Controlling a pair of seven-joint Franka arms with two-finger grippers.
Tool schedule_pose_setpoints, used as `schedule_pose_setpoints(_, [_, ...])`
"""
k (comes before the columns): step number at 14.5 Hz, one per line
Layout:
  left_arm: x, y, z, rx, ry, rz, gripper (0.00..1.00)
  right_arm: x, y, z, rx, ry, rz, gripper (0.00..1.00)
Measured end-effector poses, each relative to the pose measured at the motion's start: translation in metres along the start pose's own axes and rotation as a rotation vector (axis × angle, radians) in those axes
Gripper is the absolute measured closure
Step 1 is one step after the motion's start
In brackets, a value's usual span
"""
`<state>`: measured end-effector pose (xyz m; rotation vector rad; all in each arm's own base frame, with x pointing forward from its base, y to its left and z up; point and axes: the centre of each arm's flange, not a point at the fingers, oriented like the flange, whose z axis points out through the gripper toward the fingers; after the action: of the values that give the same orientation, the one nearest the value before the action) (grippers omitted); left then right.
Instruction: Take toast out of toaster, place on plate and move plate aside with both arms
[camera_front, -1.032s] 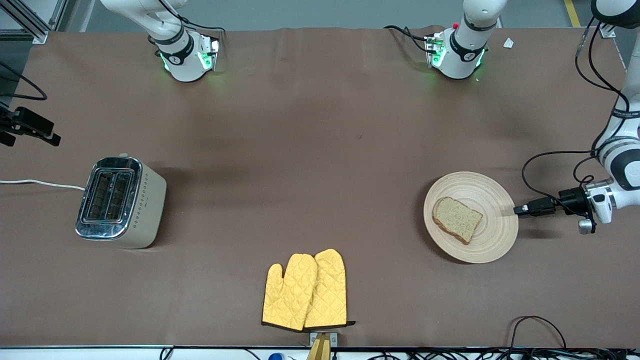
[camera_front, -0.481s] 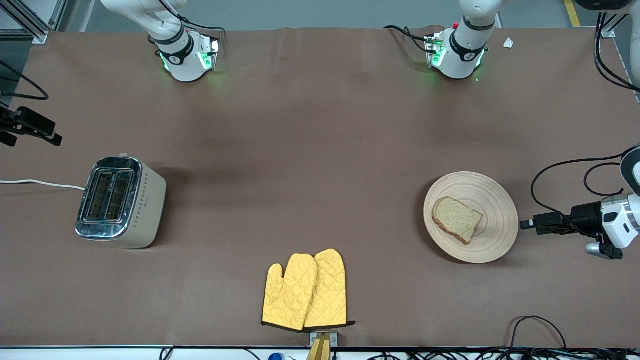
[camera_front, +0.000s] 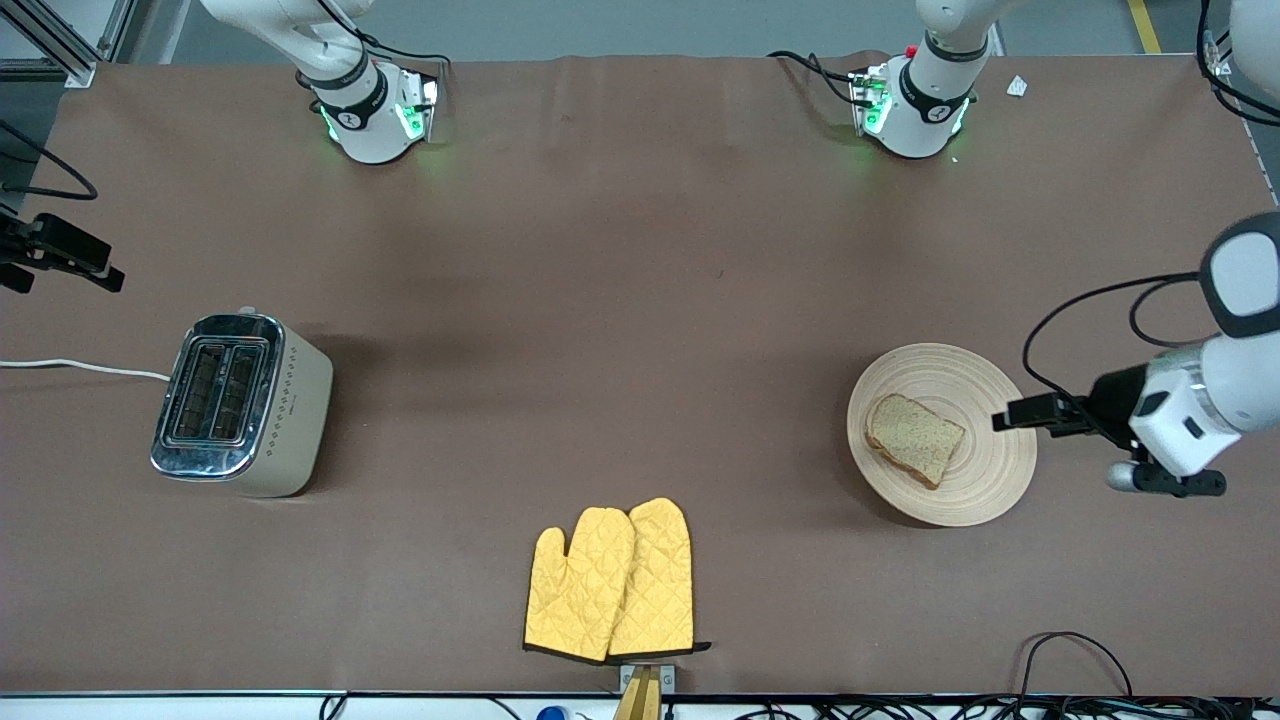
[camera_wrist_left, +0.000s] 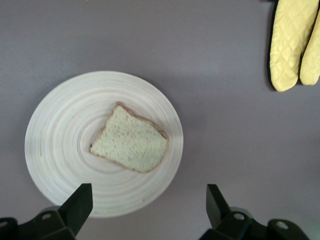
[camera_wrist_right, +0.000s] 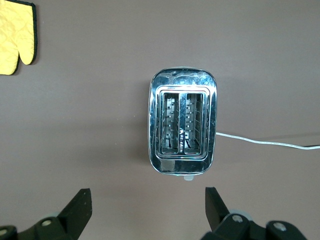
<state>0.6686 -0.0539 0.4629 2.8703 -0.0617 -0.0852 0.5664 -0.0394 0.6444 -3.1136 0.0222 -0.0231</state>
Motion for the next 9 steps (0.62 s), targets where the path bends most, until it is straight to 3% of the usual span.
schedule_pose_setpoints(4, [-0.031,0.059,-0.032,0.094,-0.028,0.037,0.00,0.000,0.000,0.000,0.000,0.000,0.000,0.00])
schedule_pose_setpoints(9, [-0.068,0.107,-0.084,0.251,0.042,0.055,0.00,0.000,0.000,0.000,0.000,0.000,0.000,0.00])
